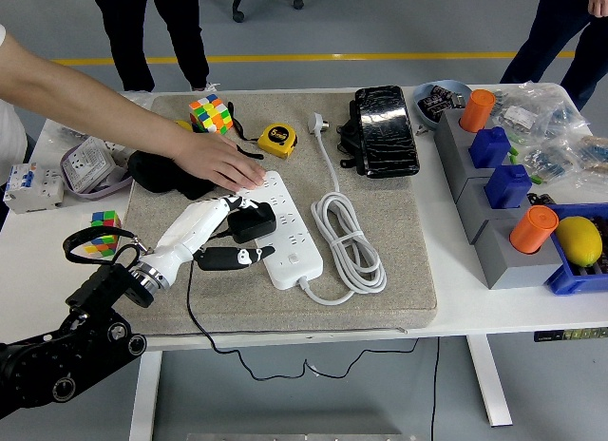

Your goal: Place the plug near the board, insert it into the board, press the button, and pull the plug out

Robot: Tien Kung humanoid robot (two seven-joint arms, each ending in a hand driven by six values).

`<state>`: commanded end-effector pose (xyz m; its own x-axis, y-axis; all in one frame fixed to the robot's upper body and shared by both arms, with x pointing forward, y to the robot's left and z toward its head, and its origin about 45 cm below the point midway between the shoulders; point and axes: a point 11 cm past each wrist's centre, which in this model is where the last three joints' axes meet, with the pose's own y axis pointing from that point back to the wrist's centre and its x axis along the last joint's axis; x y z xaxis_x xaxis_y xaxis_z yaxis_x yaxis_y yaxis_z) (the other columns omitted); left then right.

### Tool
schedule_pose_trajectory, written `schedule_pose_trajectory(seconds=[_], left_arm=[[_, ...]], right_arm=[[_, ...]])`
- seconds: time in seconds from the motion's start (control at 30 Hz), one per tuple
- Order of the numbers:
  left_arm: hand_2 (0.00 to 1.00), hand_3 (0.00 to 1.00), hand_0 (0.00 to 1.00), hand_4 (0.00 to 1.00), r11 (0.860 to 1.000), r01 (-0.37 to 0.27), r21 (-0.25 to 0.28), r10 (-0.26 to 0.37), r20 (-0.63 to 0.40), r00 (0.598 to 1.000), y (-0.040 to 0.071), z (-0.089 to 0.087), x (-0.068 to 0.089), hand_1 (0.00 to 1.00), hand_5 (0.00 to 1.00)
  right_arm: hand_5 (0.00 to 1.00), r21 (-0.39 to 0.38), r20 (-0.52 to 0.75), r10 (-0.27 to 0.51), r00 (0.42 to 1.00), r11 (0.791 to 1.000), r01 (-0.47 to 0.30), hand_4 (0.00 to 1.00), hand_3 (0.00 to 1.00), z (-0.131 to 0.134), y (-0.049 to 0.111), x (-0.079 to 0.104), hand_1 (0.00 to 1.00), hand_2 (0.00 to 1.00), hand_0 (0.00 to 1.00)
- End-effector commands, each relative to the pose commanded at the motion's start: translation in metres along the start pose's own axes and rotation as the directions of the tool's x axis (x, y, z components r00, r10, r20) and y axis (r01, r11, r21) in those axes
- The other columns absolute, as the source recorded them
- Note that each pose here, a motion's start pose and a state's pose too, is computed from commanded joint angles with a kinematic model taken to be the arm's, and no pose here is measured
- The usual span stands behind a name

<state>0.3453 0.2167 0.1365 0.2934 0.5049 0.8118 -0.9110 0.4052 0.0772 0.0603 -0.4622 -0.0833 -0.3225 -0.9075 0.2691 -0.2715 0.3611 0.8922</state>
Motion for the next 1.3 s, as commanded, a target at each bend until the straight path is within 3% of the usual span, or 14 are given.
schedule_pose_trajectory(seconds=[0.43, 1.0, 1.03, 1.2, 1.23, 1.3], left_arm=[[0.727, 0.66, 0.722, 0.895, 1.0, -0.008, 0.009, 0.008, -0.017, 1.0, -0.001, 0.001, 0.003, 0.736, 0.545], [0.72, 0.667, 0.704, 0.896, 0.997, -0.072, 0.017, 0.073, -0.088, 0.993, 0.0, 0.017, 0.029, 0.709, 0.549], [0.688, 0.673, 0.641, 0.896, 0.997, -0.073, 0.02, 0.074, -0.093, 0.993, 0.0, 0.018, 0.03, 0.675, 0.546], [0.688, 0.673, 0.641, 0.896, 0.997, -0.064, 0.051, 0.07, -0.142, 0.987, 0.0, 0.026, 0.038, 0.675, 0.546], [0.577, 0.694, 0.369, 0.898, 0.997, -0.06, 0.058, 0.068, -0.151, 0.986, 0.0, 0.029, 0.039, 0.511, 0.547], [0.577, 0.694, 0.369, 0.898, 0.996, -0.047, 0.073, 0.059, -0.171, 0.984, 0.0, 0.033, 0.041, 0.511, 0.547]], right_arm=[[0.489, -0.002, 0.003, 0.002, 1.0, 1.0, -0.002, 0.926, 0.544, 0.001, 0.0, 0.0, 0.651, 0.638, 0.575], [0.488, -0.003, 0.001, 0.003, 1.0, 1.0, -0.003, 0.926, 0.544, 0.002, 0.0, 0.001, 0.651, 0.638, 0.575], [0.488, -0.002, 0.001, 0.002, 1.0, 1.0, -0.002, 0.926, 0.544, 0.002, 0.0, 0.001, 0.65, 0.638, 0.572], [0.488, 0.002, 0.003, 0.004, 1.0, 1.0, -0.004, 0.926, 0.544, 0.0, 0.0, 0.002, 0.65, 0.638, 0.572], [0.487, 0.002, 0.003, 0.004, 1.0, 1.0, -0.004, 0.926, 0.543, -0.001, 0.0, 0.002, 0.65, 0.638, 0.575], [0.487, 0.002, 0.004, 0.005, 1.0, 1.0, -0.005, 0.926, 0.543, 0.0, 0.0, 0.002, 0.65, 0.638, 0.575]])
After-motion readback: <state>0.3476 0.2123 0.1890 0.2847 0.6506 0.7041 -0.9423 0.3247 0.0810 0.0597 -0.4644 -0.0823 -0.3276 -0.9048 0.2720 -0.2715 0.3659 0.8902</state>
